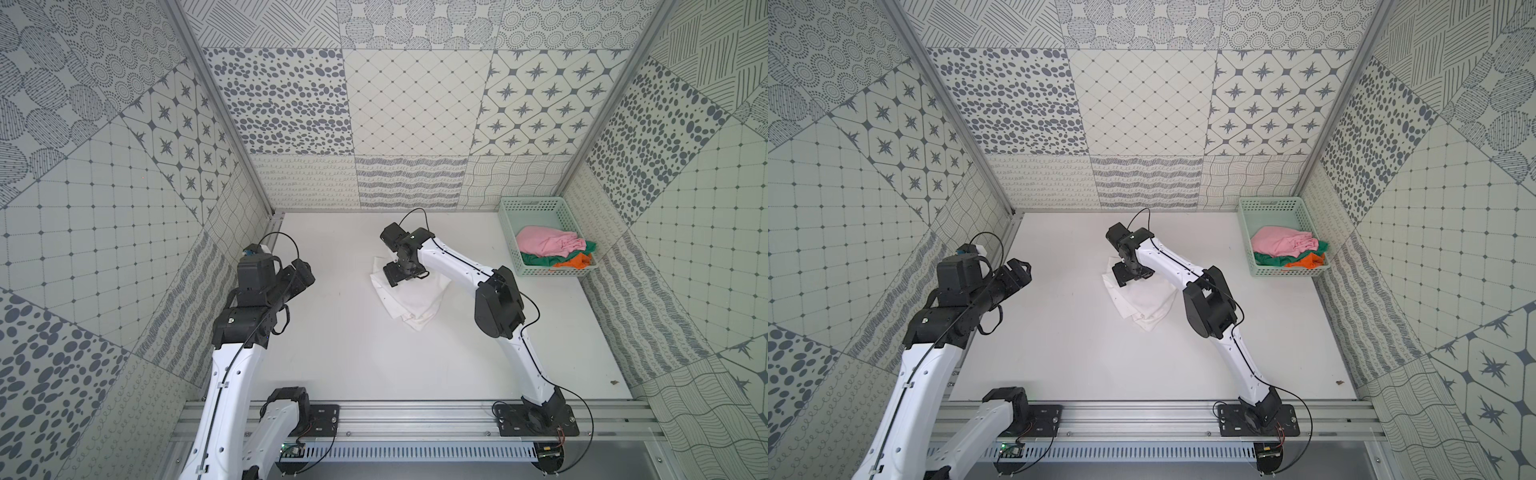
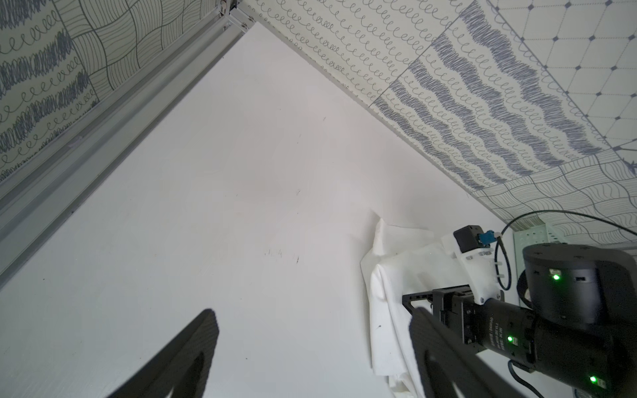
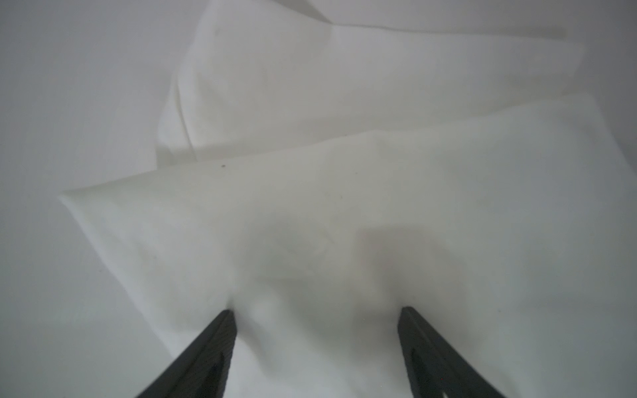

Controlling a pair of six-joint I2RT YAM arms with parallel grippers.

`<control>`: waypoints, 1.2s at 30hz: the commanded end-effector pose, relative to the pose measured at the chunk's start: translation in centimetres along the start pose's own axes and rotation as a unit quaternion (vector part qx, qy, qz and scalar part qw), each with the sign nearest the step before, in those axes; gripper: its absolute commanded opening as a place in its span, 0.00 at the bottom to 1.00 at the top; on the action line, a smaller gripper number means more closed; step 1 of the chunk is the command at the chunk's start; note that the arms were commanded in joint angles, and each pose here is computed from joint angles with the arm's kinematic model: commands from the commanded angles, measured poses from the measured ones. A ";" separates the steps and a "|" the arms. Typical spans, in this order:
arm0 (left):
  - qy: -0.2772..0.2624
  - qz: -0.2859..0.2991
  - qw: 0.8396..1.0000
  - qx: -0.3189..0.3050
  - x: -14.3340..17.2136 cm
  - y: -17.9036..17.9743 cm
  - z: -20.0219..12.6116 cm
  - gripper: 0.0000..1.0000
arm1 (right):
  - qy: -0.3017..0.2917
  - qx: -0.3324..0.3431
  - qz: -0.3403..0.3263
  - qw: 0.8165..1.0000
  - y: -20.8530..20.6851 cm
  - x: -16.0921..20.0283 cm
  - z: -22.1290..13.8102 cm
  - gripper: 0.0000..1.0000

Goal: Fold and stack t-shirts
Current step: Flatten out the T-shirt at the center of the board.

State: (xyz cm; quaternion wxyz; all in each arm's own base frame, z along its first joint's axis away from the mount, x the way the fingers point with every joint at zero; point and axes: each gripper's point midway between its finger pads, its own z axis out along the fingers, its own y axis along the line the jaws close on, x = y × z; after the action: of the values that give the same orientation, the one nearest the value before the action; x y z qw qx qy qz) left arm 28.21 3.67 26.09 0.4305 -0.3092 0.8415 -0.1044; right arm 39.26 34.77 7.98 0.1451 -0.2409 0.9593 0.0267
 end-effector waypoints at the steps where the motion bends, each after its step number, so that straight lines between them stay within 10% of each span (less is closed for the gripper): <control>1: 0.018 -0.012 1.000 0.003 0.6 -0.1 -0.2 0.91 | 0.002 0.002 -0.013 1.000 0.6 0.1 0.4 0.77; 9: 0.022 -0.016 1.000 -0.012 0.9 0.5 -0.1 0.91 | 0.029 0.001 -0.020 0.999 1.3 1.8 2.2 0.72; 17: 0.032 -0.014 0.999 -0.017 1.3 0.7 0.1 0.91 | 0.042 0.042 -0.018 0.998 -0.1 2.7 4.0 0.01; 36: 0.055 -0.033 0.997 -0.037 3.4 2.2 2.6 0.89 | -0.254 -0.019 -0.029 0.966 0.2 -8.8 -20.4 0.00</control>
State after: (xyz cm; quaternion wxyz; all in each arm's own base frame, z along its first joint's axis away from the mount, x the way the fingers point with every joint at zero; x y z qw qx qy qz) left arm 27.28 3.54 21.25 0.3624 -0.3428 0.8610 -0.0995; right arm 41.87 35.11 23.17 0.3106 -0.2473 0.9167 0.0462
